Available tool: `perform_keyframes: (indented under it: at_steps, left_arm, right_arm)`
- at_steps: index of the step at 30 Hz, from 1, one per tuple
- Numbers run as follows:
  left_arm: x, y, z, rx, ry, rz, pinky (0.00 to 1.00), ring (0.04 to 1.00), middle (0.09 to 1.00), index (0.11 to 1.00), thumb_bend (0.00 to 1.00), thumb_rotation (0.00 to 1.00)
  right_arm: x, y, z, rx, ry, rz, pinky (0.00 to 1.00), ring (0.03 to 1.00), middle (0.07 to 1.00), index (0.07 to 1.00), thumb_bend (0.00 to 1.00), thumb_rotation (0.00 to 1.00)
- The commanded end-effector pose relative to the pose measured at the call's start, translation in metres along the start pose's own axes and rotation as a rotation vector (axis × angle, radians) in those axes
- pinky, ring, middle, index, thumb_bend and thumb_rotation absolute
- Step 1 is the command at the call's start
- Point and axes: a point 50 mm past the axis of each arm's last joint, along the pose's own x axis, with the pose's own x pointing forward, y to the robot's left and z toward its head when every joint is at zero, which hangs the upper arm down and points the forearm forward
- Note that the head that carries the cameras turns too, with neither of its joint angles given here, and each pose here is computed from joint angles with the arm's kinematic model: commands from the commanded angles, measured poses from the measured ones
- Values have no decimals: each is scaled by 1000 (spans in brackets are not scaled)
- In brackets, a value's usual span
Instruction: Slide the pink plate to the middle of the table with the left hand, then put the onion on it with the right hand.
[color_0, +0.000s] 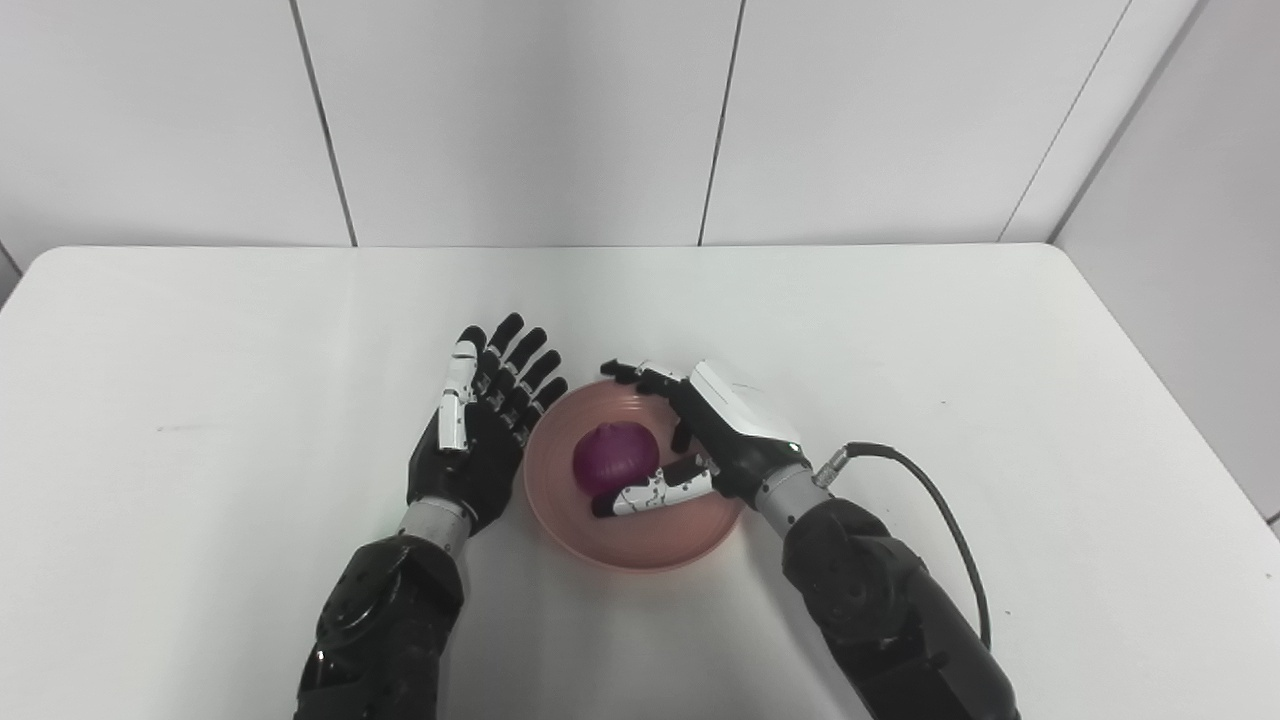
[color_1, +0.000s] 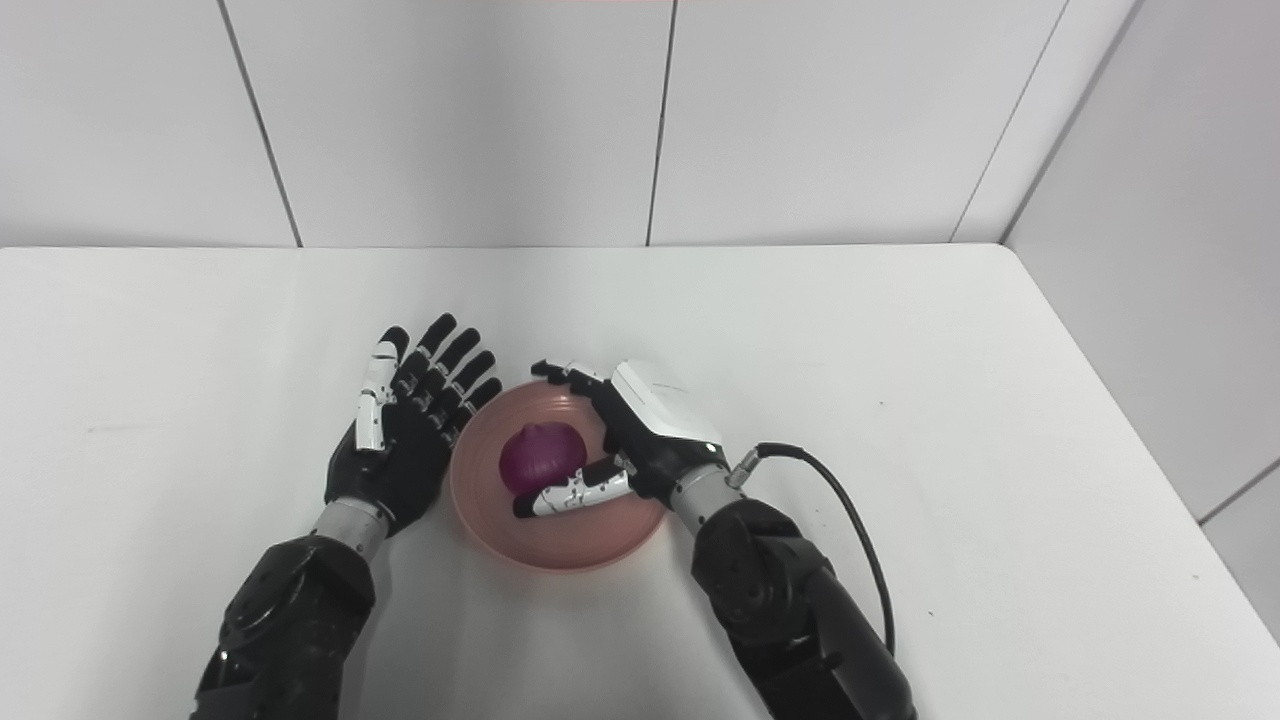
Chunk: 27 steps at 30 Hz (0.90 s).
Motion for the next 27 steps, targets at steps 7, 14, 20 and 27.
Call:
perform_keyframes:
  at_steps: [7, 14, 20, 27]
  left_arm:
    - [3, -4, -4, 1, 30, 6, 933, 944, 949, 940, 435, 1000]
    - [2, -2, -4, -9, 28, 0, 938, 949, 948, 941, 436, 1000]
    - [3, -3, -4, -6, 34, 8, 927, 945, 948, 938, 440, 1000]
    - [2, -1, -4, -8, 27, 4, 928, 940, 950, 939, 435, 1000]
  right_arm:
    - [-1, -8, 8, -35, -123, -53, 947, 934, 958, 971, 1000, 500]
    - [-4, -11, 8, -50, -163, -97, 997, 989, 999, 1000, 1000, 585]
    - [-13, -30, 10, 6, -207, -214, 1000, 1000, 1000, 1000, 1000, 648]
    - [-30, -63, 13, 98, -200, -328, 865, 977, 1000, 1000, 1000, 667]
